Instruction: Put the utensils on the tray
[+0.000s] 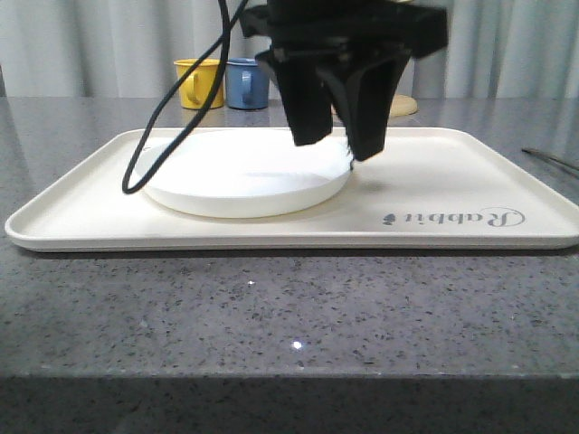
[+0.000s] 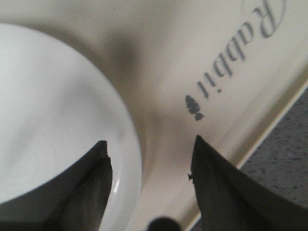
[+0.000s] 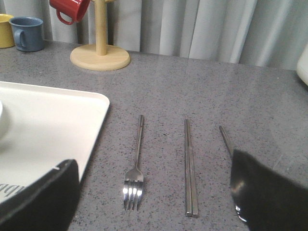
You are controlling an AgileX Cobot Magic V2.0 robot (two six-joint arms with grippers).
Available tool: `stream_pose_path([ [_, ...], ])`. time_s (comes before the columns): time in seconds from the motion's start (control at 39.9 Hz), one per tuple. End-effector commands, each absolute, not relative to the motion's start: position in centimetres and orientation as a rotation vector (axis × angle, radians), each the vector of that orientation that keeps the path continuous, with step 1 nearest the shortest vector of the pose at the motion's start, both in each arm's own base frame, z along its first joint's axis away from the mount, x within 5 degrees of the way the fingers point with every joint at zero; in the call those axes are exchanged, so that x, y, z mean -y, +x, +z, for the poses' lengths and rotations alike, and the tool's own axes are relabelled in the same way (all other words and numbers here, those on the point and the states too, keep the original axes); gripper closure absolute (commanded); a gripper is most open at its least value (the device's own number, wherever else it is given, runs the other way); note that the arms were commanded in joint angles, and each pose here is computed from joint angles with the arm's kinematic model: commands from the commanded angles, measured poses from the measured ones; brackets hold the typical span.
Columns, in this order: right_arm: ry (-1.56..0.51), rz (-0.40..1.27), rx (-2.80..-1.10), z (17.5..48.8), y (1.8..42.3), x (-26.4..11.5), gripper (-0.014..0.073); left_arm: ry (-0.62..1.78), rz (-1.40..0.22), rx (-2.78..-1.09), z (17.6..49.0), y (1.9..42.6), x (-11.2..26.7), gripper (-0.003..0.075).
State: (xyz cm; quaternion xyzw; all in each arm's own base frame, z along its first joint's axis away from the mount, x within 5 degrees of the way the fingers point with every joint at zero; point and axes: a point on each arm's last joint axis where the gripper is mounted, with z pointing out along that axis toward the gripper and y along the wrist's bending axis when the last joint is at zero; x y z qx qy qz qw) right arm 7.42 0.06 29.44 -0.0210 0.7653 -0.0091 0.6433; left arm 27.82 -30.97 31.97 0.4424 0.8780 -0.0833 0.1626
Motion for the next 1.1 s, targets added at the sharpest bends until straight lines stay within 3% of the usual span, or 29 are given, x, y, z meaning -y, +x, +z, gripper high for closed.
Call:
stream_pose_path([
  [0.0, -0.059, -0.039, -1.636, 31.3, 7.6, 0.0, -0.006, 1.208, -0.326, -2.379, 38.1, 25.5, 29.1, 0.0391],
  [0.28, -0.059, -0.039, -1.636, 31.3, 7.6, 0.0, -0.006, 0.986, -0.235, -2.366, 41.7, 26.8, 22.0, 0.0732],
  [0.53, -0.059, -0.039, -1.636, 31.3, 7.6, 0.0, -0.006, 0.646, -0.194, -2.355, 43.2, 26.2, 13.5, 0.0738],
  [0.78, -0.059, -0.039, -1.636, 31.3, 7.6, 0.0, -0.006, 0.252, -0.128, -2.288, 41.1, 21.5, 4.9, 0.0738],
  [0.9, -0.059, -0.039, -1.636, 31.3, 7.6, 0.0, -0.006, 0.145, -0.101, -2.185, 39.7, 17.9, 2.6, 0.0738],
  [1.08, -0.059, -0.039, -1.636, 31.3, 7.6, 0.0, -0.006, 0.099, -0.112, -1.888, 37.7, 10.4, 1.4, 0.0738],
])
